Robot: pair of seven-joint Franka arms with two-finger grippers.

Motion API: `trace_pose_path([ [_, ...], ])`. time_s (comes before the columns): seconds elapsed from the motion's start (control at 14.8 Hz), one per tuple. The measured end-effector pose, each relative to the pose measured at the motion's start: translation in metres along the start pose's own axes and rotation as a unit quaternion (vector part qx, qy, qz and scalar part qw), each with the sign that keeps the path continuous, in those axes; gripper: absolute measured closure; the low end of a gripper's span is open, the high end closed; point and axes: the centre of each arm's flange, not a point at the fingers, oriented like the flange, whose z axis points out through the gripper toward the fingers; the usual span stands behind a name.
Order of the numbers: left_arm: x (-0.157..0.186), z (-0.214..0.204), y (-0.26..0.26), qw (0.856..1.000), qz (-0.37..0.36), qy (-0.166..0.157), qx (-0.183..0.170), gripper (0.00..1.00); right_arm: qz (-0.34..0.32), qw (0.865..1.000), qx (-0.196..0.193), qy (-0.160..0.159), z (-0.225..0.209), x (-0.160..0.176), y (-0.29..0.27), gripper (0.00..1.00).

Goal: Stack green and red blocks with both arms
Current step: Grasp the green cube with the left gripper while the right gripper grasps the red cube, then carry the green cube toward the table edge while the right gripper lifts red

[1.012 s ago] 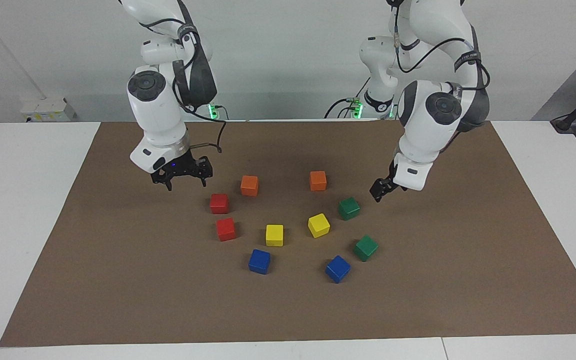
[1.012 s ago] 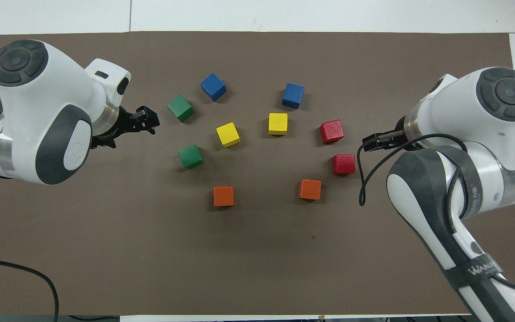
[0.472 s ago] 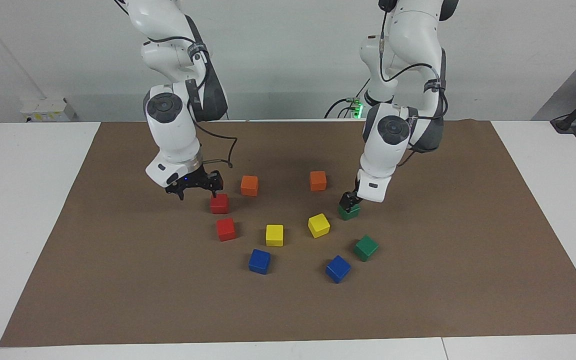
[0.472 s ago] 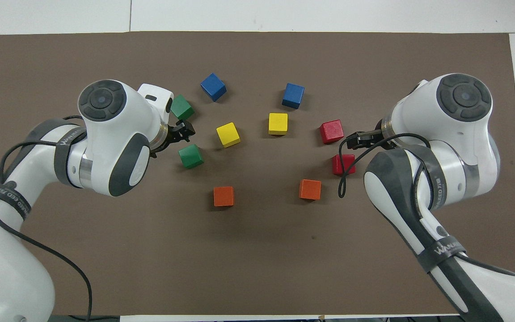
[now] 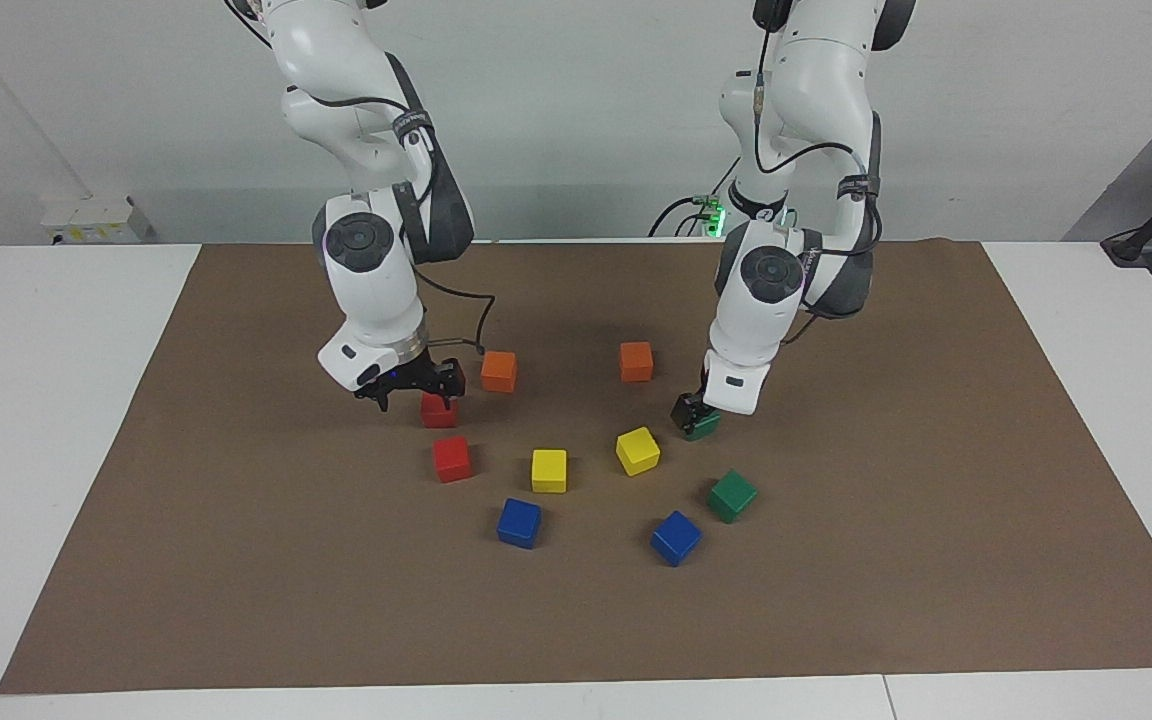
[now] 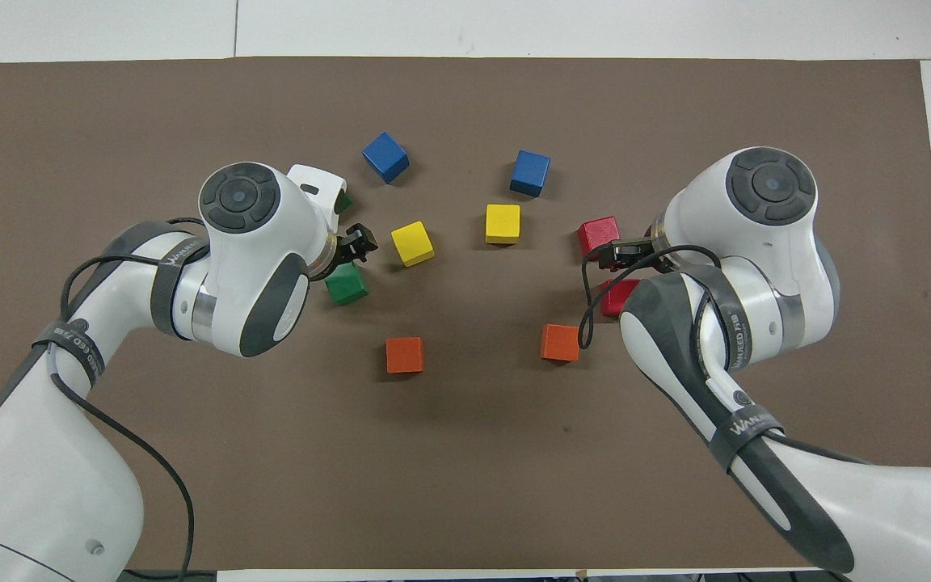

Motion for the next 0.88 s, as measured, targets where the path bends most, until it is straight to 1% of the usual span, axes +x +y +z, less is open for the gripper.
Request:
trace_pose_path([
  [0.4,-0.005,0.019,0.004,1.000,0.008,-0.007,0.006,0.00,0.000,1.000,0.000,0.000,0.011,-0.003,-0.001,0.00],
  [0.67,-0.007,0.024,0.003,1.000,0.012,-0.003,0.004,0.00,-0.002,1.000,0.003,0.006,0.020,-0.008,-0.019,0.00],
  [0.88,-0.008,0.029,0.001,1.000,0.013,-0.002,0.004,0.00,0.000,1.000,0.003,0.005,0.030,-0.014,-0.021,0.00],
])
